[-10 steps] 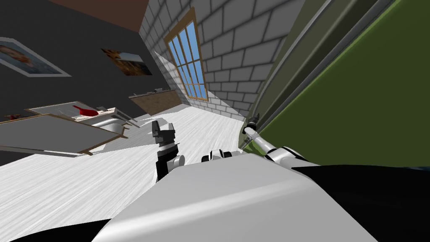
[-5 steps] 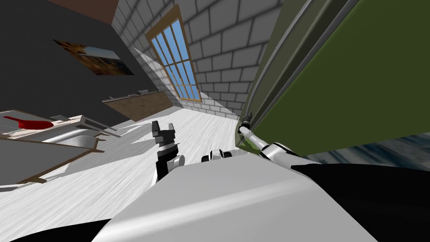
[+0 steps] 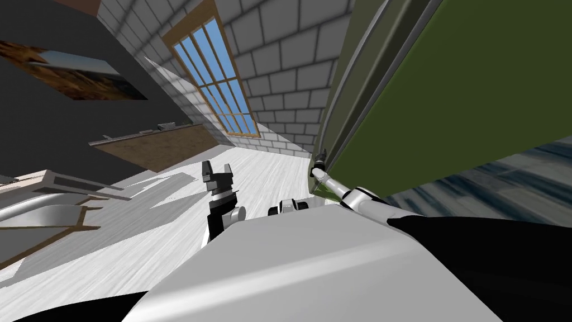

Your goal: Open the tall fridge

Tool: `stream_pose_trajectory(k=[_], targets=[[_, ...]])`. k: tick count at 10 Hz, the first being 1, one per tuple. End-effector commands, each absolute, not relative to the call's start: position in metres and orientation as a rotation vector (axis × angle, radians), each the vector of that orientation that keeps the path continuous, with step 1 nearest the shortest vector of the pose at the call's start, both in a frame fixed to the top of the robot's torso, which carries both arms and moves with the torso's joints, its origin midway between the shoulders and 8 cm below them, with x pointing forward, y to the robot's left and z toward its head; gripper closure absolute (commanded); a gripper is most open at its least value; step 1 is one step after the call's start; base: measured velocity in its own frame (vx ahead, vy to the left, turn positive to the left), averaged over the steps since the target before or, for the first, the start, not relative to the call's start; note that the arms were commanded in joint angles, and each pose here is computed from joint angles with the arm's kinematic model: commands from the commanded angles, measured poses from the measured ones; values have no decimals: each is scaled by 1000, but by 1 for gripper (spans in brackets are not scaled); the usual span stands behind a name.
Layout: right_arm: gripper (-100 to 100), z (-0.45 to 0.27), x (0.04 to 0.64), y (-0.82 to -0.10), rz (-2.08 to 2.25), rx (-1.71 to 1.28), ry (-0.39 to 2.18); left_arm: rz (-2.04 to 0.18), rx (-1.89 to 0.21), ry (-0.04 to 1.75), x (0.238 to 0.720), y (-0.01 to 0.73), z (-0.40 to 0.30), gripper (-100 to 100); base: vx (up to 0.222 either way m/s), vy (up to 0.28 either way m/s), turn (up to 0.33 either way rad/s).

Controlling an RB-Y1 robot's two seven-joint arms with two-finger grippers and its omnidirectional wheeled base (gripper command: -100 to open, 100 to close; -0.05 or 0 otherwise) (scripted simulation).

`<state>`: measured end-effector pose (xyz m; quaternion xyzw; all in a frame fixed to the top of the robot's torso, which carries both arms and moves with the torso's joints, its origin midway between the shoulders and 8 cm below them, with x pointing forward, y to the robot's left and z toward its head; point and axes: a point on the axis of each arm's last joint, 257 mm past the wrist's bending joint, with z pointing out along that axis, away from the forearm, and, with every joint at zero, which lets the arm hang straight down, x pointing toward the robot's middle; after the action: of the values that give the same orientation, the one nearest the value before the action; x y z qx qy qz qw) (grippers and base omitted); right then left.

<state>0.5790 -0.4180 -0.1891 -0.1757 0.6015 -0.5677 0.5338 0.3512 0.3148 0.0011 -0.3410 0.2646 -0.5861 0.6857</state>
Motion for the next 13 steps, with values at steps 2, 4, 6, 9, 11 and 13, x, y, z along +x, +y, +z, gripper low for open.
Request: stream_pose_trajectory(k=[2, 4, 6, 9, 11, 13], targets=[[100, -192, 597, -356, -1290, -488, 1390, -1313, -764, 593, 351, 315, 1, 0, 37, -7, -239], [100, -190, 603, -342, -1273, -497, 1379, -1313, -764, 593, 351, 315, 1, 0, 16, -6, -160], [100, -191, 601, -330, -1269, -500, 1378, -1313, -764, 593, 351, 315, 1, 0, 161, 167, -181], [100, -190, 594, -316, -1274, -496, 1382, -1313, -764, 592, 351, 315, 1, 0, 185, 236, -173], [100, -190, 591, -310, -1277, -494, 1384, -1313, -764, 592, 351, 315, 1, 0, 184, 247, -155], [100, -189, 587, -304, -1280, -490, 1387, -1313, -764, 592, 351, 315, 1, 0, 230, 259, -218]])
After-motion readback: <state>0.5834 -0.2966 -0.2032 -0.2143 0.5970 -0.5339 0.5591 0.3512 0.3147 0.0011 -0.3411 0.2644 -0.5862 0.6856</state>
